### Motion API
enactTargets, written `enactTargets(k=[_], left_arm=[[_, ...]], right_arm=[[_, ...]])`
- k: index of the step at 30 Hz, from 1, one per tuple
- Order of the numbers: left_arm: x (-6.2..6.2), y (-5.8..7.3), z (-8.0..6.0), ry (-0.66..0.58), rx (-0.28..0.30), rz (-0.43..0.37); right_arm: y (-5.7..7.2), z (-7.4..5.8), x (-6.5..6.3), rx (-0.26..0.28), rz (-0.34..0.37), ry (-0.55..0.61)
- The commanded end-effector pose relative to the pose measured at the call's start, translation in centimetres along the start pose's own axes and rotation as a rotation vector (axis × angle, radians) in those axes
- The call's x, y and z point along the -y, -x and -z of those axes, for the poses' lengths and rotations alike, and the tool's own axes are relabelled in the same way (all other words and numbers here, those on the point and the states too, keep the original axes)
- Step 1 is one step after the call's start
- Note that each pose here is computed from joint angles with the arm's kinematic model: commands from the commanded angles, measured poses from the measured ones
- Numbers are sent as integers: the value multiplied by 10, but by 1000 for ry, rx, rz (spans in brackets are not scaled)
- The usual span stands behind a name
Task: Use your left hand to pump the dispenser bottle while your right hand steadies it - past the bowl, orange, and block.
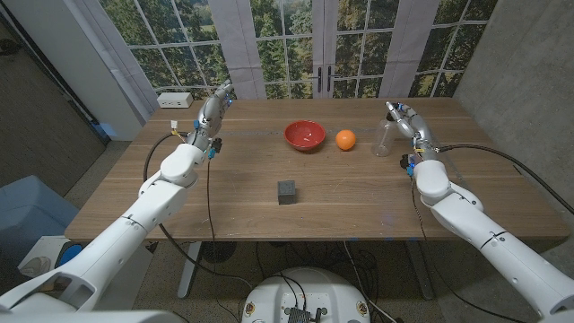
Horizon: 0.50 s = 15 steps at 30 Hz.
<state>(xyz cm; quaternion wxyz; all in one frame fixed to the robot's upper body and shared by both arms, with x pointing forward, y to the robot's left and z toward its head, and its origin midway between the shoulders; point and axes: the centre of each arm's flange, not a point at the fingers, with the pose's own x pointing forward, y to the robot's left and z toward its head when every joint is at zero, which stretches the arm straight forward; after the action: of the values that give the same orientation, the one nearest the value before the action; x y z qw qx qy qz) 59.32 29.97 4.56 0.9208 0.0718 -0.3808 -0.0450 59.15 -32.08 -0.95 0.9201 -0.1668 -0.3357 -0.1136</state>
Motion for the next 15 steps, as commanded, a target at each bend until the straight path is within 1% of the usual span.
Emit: enactTargets(k=[1, 4, 9, 11, 12, 14, 15], left_arm=[[-3, 6, -1, 6, 0, 1], [-3, 7, -1, 8, -1, 0], [-6, 10, -2, 11, -1, 1], [-7, 11, -2, 10, -4, 3], [-7, 12, -2, 12, -5, 1], [-9, 12, -2, 11, -8, 3], [-10, 12, -1, 16, -10, 1]], right_arm=[[6, 0, 16, 104, -31, -286], [8, 1, 16, 105, -34, -291], [7, 3, 19, 107, -76, -384], [8, 3, 19, 116, -70, -413], [7, 3, 20, 120, -92, -438], [8, 3, 20, 129, -73, -476], [8, 3, 21, 132, -87, -492]])
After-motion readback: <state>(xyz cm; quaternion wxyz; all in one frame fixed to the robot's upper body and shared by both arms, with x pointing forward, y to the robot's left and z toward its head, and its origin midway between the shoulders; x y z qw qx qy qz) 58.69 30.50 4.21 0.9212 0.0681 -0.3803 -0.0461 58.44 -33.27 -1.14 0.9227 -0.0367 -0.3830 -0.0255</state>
